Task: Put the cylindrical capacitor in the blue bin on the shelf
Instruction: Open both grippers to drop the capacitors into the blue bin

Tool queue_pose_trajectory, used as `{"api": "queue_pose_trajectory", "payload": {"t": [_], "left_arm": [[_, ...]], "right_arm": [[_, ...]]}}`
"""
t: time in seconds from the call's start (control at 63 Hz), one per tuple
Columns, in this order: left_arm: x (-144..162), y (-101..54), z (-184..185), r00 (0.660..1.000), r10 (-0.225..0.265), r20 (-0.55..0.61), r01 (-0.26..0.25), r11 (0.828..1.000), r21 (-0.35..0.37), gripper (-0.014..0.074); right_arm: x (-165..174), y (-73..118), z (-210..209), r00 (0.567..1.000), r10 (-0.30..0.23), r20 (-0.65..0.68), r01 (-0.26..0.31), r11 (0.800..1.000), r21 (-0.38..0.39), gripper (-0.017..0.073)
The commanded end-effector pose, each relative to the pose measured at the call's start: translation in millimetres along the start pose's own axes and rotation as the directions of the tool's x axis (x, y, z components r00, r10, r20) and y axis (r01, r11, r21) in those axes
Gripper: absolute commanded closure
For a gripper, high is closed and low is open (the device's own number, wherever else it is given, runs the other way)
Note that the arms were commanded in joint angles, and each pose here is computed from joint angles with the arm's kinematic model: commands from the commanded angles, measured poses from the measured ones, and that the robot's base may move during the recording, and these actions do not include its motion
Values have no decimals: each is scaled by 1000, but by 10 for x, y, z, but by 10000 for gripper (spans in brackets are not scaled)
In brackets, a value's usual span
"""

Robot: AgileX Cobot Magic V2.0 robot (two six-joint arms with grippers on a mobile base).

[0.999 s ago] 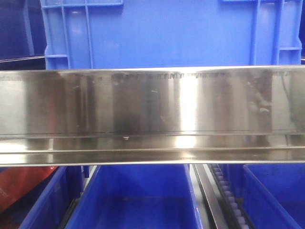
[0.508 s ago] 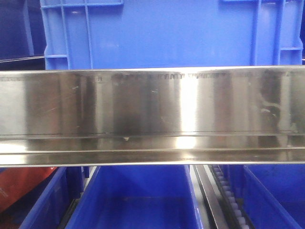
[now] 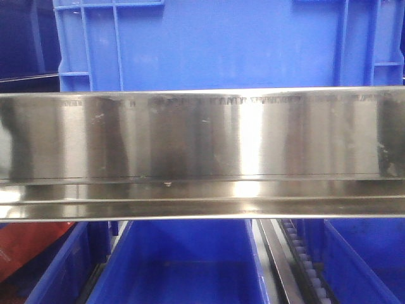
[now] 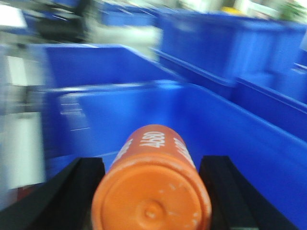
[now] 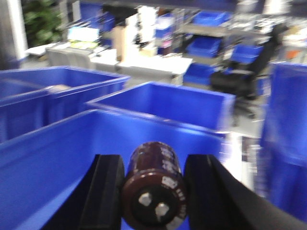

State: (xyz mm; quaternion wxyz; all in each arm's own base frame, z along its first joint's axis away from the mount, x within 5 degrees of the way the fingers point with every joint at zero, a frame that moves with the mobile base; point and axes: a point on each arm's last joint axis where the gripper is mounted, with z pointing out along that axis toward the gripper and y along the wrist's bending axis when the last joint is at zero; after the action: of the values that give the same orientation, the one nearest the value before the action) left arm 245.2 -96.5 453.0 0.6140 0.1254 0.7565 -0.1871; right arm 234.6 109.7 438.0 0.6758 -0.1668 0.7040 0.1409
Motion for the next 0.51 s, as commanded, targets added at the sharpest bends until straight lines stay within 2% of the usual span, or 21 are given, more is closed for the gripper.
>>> {"api": "queue_pose_trajectory", "payload": {"t": [0.0, 0.127, 0.238, 0.286, 0.349, 0.492], "left_arm": [[-13, -175, 325, 1000, 7, 15, -8, 998, 60, 705], [100, -357, 747, 998, 63, -22, -61, 993, 102, 705], [213, -407, 959, 995, 78, -61, -71, 991, 113, 704], [258, -408, 1012, 994, 81, -76, -72, 991, 114, 692], [288, -405, 1043, 993, 81, -87, -71, 991, 114, 635], [289, -404, 1051, 993, 81, -83, -71, 991, 112, 369]], "right_arm": [[-50, 62, 139, 1000, -18, 20, 18, 1000, -21, 722], [56, 164, 394, 1000, -20, -18, 19, 998, -55, 722], [159, 178, 508, 998, -22, -52, 19, 998, -58, 717], [190, 181, 540, 998, -23, -62, 19, 998, -58, 683], [197, 181, 547, 998, -23, -64, 19, 998, -58, 589], [197, 181, 547, 998, -23, -64, 19, 998, -58, 288]]}}
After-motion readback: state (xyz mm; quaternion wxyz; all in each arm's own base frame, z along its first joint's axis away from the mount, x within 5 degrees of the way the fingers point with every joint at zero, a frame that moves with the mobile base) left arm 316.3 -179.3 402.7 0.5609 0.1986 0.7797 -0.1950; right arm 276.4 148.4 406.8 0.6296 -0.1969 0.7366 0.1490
